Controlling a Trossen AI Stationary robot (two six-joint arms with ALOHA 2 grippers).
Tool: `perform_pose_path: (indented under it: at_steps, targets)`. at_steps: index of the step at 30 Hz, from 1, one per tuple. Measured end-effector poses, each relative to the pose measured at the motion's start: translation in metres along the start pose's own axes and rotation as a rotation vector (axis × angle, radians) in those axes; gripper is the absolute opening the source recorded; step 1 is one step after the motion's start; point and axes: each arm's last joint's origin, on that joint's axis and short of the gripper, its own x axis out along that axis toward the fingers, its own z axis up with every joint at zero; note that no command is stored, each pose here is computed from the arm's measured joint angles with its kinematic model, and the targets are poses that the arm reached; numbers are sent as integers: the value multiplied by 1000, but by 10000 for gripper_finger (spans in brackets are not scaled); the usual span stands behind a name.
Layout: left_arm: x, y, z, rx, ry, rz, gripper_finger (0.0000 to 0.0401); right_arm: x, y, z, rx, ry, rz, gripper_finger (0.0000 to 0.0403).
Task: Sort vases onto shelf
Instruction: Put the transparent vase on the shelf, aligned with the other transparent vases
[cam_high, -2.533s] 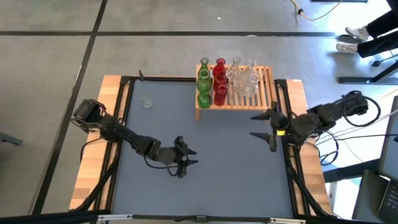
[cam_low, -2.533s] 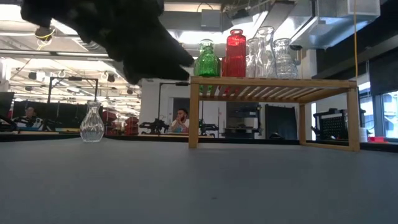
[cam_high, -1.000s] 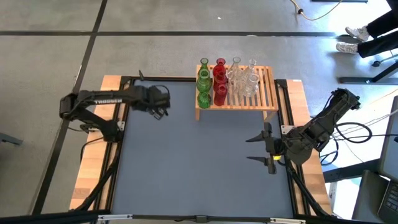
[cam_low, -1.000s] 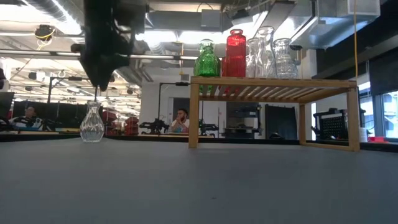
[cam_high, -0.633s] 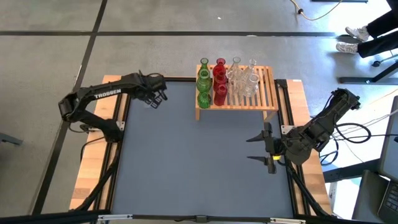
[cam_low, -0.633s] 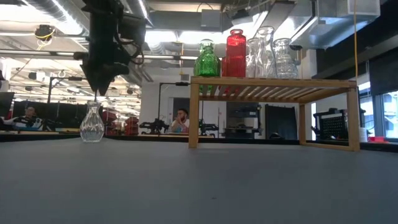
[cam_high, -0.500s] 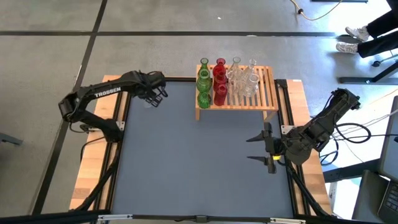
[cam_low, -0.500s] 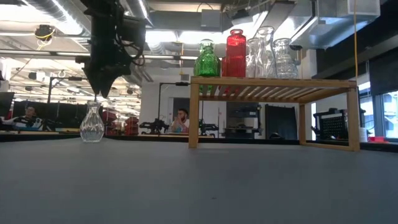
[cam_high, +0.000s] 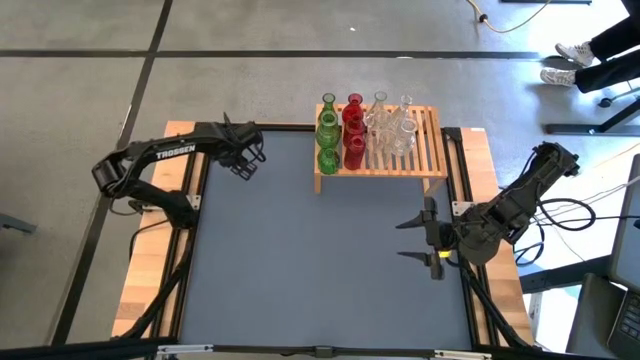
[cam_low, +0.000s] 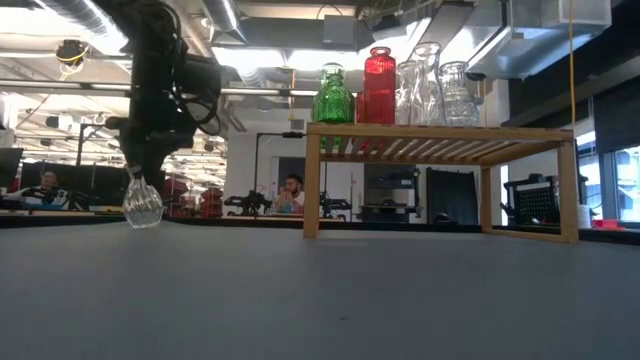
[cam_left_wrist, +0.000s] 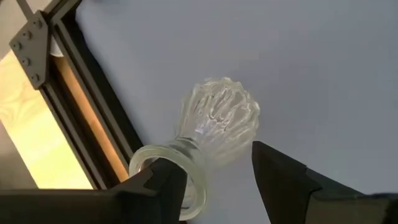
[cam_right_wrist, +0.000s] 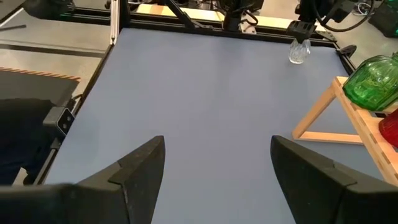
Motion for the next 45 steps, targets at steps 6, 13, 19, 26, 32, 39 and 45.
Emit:
perform_pose_path:
  at_steps: [6,13,19,26,32,39,45]
  targets:
    - [2,-1,-2,13,3,6,134,0,0,0,-1,-2,-8,276]
    - [-12,-16,0,74,-39,-25,33,0,0,0,-2,0,-8,276]
    - [-37,-42,-3,149,-120,-84,23,0,0,0,-3,4,-3,276]
    - [-70,-84,-28,319,-221,-184,25,0,1,-1,48,21,27,276]
    - [-98,-116,-61,408,-294,-280,25,4,11,-5,45,57,70,276]
    - [-133,-152,-98,492,-408,-412,25,11,33,-13,18,84,75,276]
    - [-161,-207,-119,633,-428,-394,25,15,48,-21,36,117,93,276]
